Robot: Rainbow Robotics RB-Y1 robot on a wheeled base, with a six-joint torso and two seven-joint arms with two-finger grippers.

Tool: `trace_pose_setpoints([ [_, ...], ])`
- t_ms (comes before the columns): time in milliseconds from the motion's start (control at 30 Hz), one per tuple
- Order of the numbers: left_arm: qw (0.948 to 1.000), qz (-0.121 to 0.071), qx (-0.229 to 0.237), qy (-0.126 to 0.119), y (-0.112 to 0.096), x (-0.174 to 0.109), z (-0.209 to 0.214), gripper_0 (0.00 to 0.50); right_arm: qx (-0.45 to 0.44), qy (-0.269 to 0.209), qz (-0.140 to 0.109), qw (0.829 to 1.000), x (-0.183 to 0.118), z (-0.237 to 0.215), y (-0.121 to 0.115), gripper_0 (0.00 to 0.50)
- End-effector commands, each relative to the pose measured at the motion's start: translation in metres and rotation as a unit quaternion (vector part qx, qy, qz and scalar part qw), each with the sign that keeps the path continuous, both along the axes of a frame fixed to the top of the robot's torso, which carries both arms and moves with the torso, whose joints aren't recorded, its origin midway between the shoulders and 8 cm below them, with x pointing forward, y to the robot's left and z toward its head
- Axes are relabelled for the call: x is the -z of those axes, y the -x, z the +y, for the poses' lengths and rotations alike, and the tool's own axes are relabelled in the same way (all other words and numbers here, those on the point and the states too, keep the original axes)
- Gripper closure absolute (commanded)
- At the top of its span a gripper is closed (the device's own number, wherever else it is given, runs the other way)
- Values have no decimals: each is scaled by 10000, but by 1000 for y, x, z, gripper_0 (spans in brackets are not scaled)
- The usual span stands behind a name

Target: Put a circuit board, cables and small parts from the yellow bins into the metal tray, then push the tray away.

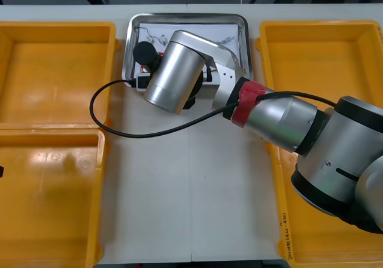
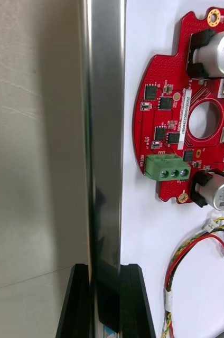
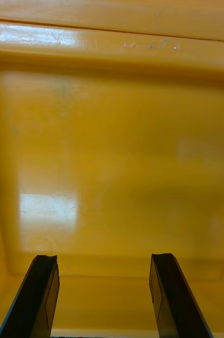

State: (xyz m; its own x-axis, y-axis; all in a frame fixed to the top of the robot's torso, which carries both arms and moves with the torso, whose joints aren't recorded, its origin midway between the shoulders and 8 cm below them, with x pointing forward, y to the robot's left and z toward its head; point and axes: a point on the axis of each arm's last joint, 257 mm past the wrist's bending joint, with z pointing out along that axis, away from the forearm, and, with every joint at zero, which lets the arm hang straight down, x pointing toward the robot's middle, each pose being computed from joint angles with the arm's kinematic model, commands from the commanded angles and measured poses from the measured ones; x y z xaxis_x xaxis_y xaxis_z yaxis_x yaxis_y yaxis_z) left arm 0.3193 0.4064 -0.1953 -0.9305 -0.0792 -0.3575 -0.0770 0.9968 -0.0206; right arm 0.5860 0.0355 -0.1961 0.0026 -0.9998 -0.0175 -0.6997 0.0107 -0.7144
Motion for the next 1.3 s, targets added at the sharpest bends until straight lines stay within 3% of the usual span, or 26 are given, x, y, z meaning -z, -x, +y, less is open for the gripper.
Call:
trace_pose_setpoints([
  [33,9998,-5,-69,-198,6,-9,11,0,-306,-69,-366,9988,-43,28,-8,500],
  [733,9998,-5,-69,-198,6,-9,11,0,-380,-211,-559,9975,-43,28,-29,500],
  [1233,9998,-5,-69,-198,6,-9,11,0,-516,-137,-521,9972,-41,29,-29,500],
  [1300,9998,-5,-69,-198,6,-9,11,0,-536,-114,-523,9971,-41,29,-29,335],
])
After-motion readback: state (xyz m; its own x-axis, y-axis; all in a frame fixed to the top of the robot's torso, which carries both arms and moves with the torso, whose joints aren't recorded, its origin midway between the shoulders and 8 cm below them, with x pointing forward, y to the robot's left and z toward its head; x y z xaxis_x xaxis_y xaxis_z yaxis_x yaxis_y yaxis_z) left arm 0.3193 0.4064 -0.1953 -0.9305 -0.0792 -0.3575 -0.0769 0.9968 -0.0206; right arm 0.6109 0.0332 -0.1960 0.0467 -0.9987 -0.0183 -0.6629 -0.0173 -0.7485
